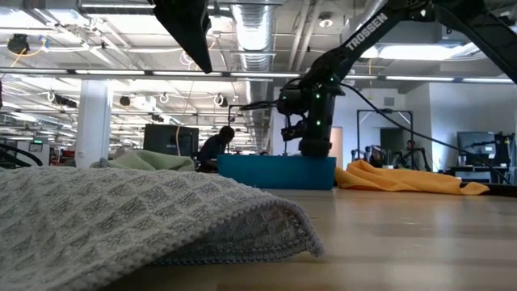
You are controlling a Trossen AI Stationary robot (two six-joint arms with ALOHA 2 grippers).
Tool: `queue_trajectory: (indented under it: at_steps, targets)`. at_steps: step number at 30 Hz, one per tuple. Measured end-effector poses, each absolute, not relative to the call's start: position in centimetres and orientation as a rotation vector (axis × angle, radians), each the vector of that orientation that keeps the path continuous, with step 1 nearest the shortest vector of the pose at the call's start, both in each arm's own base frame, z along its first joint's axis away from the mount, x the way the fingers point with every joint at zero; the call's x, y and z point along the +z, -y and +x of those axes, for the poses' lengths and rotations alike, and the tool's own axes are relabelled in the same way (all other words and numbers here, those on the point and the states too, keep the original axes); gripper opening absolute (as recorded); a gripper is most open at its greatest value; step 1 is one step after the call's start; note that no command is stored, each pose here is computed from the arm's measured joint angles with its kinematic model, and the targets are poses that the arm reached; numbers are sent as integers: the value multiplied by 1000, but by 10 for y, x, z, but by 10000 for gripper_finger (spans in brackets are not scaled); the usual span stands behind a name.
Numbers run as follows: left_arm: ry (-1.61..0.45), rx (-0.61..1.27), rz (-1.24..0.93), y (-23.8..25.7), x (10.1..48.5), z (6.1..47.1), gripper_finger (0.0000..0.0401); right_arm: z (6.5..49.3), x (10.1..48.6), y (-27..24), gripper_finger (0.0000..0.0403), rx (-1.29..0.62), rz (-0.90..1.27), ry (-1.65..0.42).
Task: Fold microfiber towels
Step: Put the folded gray towel into the blue bin, then fold the orange towel
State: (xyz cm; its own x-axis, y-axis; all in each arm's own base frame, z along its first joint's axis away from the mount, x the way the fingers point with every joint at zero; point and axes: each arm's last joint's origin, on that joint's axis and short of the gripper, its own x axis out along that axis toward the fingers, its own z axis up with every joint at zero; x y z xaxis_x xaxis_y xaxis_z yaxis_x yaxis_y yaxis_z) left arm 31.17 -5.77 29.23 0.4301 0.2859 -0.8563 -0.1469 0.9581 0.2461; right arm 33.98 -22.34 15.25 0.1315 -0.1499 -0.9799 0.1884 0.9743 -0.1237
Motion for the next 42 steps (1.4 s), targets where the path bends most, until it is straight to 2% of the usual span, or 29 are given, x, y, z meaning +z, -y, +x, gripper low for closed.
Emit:
queue_trajectory:
  at_steps: [6, 12, 20, 25, 28, 34, 42]
  targets:
    - [-1094, 271, 142, 58, 292, 312, 153, 342, 152, 217, 221, -92, 54, -1383]
    - [-1094, 271, 142, 58, 292, 312, 153, 345, 162, 219, 221, -102, 15, -1394]
    - [-1104, 272, 145, 57, 292, 311, 153, 331, 229, 210, 221, -232, -8, -1369]
    - [-1108, 273, 146, 57, 292, 311, 153, 304, 264, 191, 221, -311, 32, -1385]
    - [-1108, 273, 146, 57, 292, 310, 153, 282, 272, 180, 221, -329, 61, -1412]
    - [-1129, 274, 161, 57, 291, 309, 153, 245, 255, 154, 221, -371, 123, -1436]
    - [-1125, 290, 169, 56, 291, 309, 153, 236, 198, 137, 221, -389, 83, -1372]
